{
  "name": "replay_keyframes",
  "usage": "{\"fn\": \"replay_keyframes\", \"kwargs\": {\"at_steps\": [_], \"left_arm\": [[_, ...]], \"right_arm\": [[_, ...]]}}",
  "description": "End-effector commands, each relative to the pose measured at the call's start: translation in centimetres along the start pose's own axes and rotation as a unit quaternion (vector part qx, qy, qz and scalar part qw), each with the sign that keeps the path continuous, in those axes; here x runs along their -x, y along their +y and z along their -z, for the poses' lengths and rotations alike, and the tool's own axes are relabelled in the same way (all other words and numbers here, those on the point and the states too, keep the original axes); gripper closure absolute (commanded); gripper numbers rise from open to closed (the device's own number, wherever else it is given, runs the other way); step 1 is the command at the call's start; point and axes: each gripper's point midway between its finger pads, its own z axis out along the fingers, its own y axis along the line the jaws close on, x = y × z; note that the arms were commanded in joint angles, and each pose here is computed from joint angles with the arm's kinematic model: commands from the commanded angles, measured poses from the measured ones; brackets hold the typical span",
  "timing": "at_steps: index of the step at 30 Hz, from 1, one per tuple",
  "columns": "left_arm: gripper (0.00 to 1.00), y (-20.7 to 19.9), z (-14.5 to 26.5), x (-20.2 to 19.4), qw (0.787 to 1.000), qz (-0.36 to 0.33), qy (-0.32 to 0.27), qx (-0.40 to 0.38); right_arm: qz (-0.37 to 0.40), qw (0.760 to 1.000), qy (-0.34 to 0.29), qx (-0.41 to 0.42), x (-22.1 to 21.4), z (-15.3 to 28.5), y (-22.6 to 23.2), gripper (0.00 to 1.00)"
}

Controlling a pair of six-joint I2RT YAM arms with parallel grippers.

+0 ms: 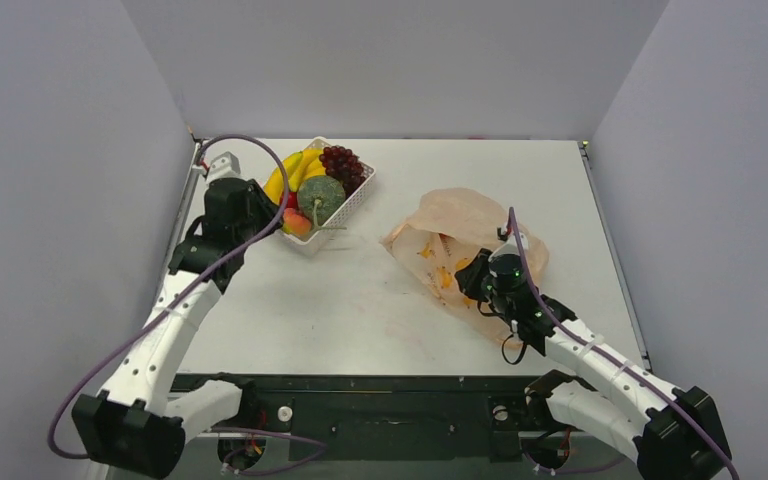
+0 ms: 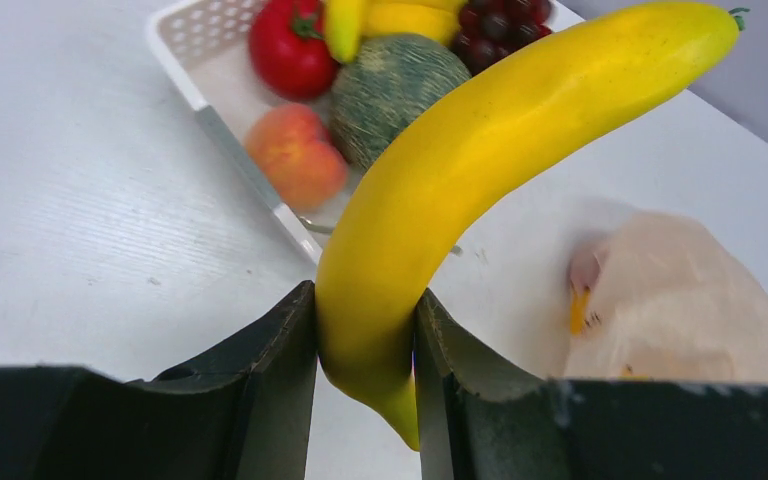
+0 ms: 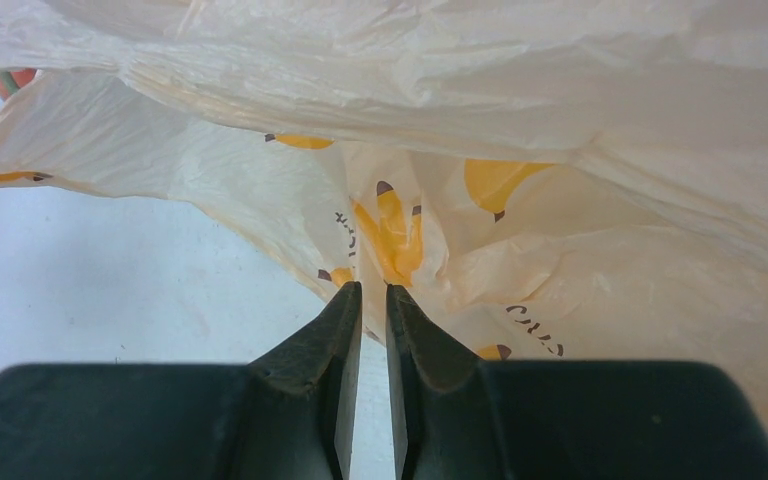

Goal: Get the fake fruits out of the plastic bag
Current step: Place the fake fruit in the bin.

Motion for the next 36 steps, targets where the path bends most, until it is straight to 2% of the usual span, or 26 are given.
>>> {"fn": "replay_keyframes", "kwargs": {"at_steps": [1, 6, 9, 18, 19, 21, 22, 23, 24, 26, 30, 36], "left_arm": [[1.0, 4.2, -5.6, 2.9, 0.988, 0.108, -0.055, 0.094], [1.0, 6.9, -11.3, 2.8, 0.975, 0.137, -0.072, 0.162], [1.0, 8.2, -14.8, 1.6, 0.969, 0.143, -0.037, 0.2], [1.0, 8.5, -20.1, 0.7, 0.969, 0.125, 0.001, 0.212], [0.97, 8.1, -20.4, 0.3, 0.972, 0.121, 0.013, 0.199], [0.84, 7.6, -20.8, 0.1, 0.976, 0.118, 0.021, 0.181], [0.69, 7.5, -20.8, 0.0, 0.977, 0.119, 0.021, 0.177], [0.61, 7.4, -20.8, -0.2, 0.978, 0.116, 0.024, 0.172], [0.48, 7.5, -20.7, -0.2, 0.978, 0.114, 0.022, 0.171], [0.35, 7.8, -20.4, -0.3, 0.978, 0.11, 0.018, 0.176], [0.26, 8.2, -19.6, 0.3, 0.981, 0.089, 0.0, 0.174], [0.25, 6.2, -17.0, 3.2, 0.989, 0.078, -0.033, 0.122]], "right_arm": [[0.002, 0.999, -0.03, 0.016, 2.1, 1.0, 1.0, 0.87], [0.004, 0.999, -0.03, 0.017, 2.1, 1.3, 1.0, 0.87], [0.004, 0.999, -0.027, 0.021, 2.1, 1.4, 1.1, 0.87], [0.001, 0.999, -0.021, 0.024, 1.6, 1.6, 1.1, 0.87], [0.0, 0.999, -0.021, 0.025, 1.6, 1.6, 1.1, 0.87], [-0.001, 0.999, -0.02, 0.026, 1.5, 1.5, 1.1, 0.87], [-0.002, 0.999, -0.02, 0.026, 1.5, 1.5, 1.1, 0.87], [-0.002, 0.999, -0.02, 0.026, 1.5, 1.5, 1.1, 0.87], [-0.002, 0.999, -0.019, 0.026, 1.4, 1.5, 1.1, 0.87], [-0.001, 0.999, -0.02, 0.029, 1.5, 1.6, 1.2, 0.87], [0.003, 0.999, -0.018, 0.028, 1.4, 1.5, 1.1, 0.87], [0.014, 1.0, -0.006, 0.016, 0.8, 0.7, 0.7, 0.86]]}}
